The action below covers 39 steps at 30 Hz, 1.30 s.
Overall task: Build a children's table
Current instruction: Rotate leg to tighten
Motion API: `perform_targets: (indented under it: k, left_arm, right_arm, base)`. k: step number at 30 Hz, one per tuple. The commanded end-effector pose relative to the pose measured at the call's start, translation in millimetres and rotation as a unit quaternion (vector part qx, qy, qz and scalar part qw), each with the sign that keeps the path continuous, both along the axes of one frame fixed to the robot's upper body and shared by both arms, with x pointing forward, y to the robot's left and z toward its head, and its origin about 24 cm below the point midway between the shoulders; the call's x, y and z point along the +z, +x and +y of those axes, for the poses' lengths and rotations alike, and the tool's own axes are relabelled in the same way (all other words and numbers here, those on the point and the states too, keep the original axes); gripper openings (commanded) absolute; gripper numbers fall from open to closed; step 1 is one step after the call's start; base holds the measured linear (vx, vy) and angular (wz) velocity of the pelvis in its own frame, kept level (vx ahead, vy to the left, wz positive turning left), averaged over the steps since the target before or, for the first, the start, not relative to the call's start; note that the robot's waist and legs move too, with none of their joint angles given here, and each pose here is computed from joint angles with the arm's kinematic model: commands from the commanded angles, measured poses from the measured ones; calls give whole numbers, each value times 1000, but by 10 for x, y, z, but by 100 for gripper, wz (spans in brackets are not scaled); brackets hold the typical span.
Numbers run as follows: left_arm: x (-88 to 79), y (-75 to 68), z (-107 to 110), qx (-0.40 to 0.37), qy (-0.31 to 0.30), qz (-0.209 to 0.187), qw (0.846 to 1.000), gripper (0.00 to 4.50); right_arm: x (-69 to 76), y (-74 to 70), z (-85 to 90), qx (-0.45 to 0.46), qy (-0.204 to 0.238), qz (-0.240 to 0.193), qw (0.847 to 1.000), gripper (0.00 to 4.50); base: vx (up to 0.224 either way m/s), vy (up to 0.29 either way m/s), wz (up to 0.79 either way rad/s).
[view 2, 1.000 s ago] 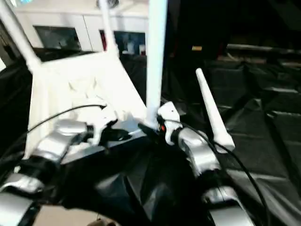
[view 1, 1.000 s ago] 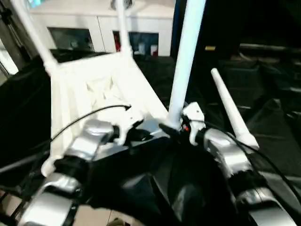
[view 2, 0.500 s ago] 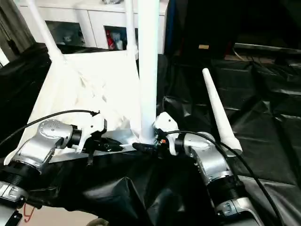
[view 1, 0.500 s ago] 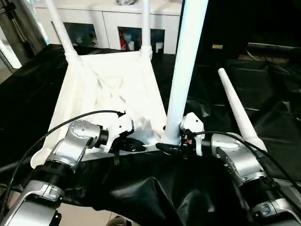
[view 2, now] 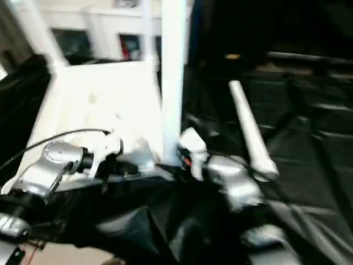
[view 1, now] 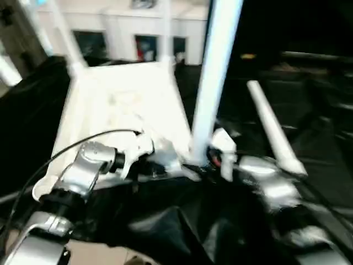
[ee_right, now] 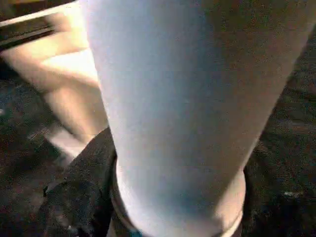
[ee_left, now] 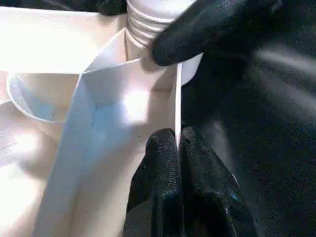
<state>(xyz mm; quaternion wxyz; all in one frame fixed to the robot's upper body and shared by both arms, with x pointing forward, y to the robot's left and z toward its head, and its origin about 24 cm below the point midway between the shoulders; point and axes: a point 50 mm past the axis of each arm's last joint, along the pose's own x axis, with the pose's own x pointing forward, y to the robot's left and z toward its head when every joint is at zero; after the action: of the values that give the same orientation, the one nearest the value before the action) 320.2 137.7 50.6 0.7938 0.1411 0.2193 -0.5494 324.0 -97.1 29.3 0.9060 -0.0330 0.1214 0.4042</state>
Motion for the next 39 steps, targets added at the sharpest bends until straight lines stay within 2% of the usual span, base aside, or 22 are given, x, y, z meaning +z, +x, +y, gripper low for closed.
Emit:
perform_targets:
  k: [1,2,3,5,6,10,13,15,21,22,23,24,28,33,35,36,39]
  left_arm:
    - [142,140,-242,40,-34,-26,998,0]
    - [146,148,-250,44,-35,-26,998,0]
    - [200,248,-381,98,-52,-33,993,0]
    - [232,279,-451,111,-60,-38,991,0]
    - [242,281,-490,110,-61,-41,991,0]
    - [234,263,-579,105,-61,-40,992,0]
    - [205,228,-611,93,-59,-37,993,0]
    - [182,243,-599,102,-43,-46,993,0]
    - [152,276,-590,117,-23,-49,992,0]
    - [149,314,-581,134,-17,-51,990,0]
    - [147,334,-573,142,-11,-54,988,0]
    - [147,334,-573,142,-11,-54,988,0]
    - [179,388,-586,164,-16,-68,984,0]
    - [254,422,-627,192,-39,-74,978,0]
    - [340,419,-656,190,-76,-80,976,0]
    - [369,420,-654,191,-84,-86,974,45]
    - [461,418,-561,195,-83,-115,971,56]
  right_arm:
    - [-282,-56,78,-75,-17,69,995,276]
    - [-281,-52,83,-80,-16,70,994,276]
    - [-252,-6,185,-125,4,79,989,276]
    - [-209,12,273,-125,11,71,990,276]
    - [-173,14,331,-113,22,67,991,332]
    - [-90,29,401,-104,41,62,992,363]
    - [-35,38,354,-104,17,28,994,383]
    - [34,60,227,-124,11,10,992,383]
    - [122,23,17,-114,10,-4,993,383]
    - [157,-29,-168,-98,-1,-8,995,383]
    - [173,-54,-253,-91,-8,-11,996,383]
    - [173,-54,-253,-91,-8,-11,996,383]
    - [279,-103,-516,-98,-4,-16,995,383]
    - [282,-93,-563,-124,-2,-16,992,383]
    - [236,-94,-523,-136,-5,-3,991,383]
    - [221,-94,-509,-141,-8,0,990,388]
    - [164,-84,-445,-161,-12,13,987,388]
  base:
    - [0,0,0]
    - [0,0,0]
    - [0,0,0]
    - [0,0,0]
    - [0,0,0]
    - [0,0,0]
    - [0,0,0]
    - [0,0,0]
    - [0,0,0]
    - [0,0,0]
    - [0,0,0]
    - [0,0,0]
    - [0,0,0]
    - [0,0,0]
    - [0,0,0]
    - [0,0,0]
    - [0,0,0]
